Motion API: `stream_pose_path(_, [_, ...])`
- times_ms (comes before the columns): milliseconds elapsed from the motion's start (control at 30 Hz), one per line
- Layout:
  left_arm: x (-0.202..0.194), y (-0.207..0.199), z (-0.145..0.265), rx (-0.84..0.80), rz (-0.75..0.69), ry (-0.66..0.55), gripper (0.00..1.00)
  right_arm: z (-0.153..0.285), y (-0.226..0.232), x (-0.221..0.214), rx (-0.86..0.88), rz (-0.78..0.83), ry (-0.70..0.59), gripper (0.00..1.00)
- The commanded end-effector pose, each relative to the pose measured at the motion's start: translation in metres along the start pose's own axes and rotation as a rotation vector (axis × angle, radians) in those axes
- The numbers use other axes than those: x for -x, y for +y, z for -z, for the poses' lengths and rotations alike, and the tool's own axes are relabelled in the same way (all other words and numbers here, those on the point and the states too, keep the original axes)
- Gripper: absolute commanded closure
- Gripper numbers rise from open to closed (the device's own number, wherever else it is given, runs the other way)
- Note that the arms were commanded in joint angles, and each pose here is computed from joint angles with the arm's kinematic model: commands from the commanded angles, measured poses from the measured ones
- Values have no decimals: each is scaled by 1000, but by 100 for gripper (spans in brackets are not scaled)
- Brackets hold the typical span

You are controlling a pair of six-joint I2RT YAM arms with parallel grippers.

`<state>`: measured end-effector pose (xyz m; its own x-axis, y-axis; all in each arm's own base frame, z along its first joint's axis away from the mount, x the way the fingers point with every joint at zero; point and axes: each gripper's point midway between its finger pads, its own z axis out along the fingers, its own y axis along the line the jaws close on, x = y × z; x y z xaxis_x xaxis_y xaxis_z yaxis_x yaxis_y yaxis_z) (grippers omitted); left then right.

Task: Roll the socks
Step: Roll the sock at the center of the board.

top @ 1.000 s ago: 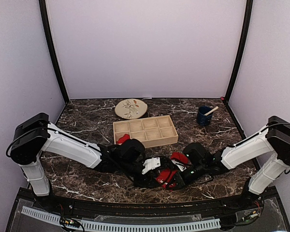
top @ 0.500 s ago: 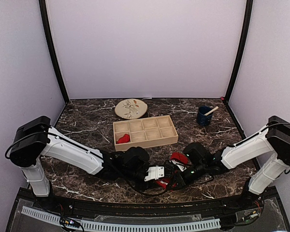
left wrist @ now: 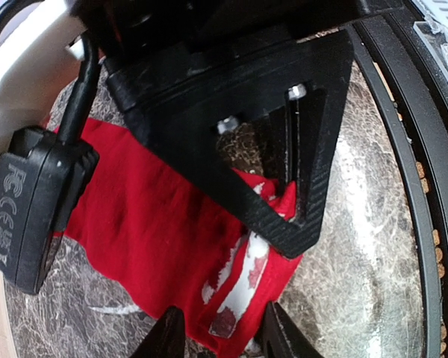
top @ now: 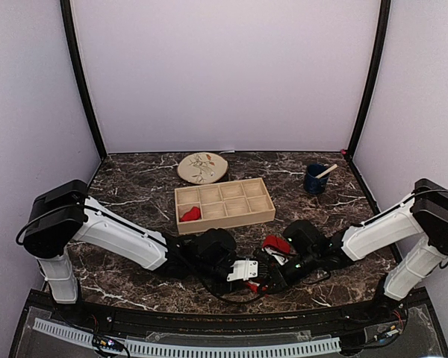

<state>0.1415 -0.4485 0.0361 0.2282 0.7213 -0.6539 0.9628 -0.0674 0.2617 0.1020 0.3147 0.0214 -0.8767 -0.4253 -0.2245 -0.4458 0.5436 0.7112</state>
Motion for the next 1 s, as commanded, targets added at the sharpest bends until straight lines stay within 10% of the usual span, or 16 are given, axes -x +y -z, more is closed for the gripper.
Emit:
stream_pose_path(0, [8, -4, -1, -22, -37, -7, 64, 0, 1, 3, 3, 3, 6, 100])
stream_pose_path(967, [-11, -26, -12, -128, -30, 95, 89, 2, 1, 4, -3, 1, 12, 100])
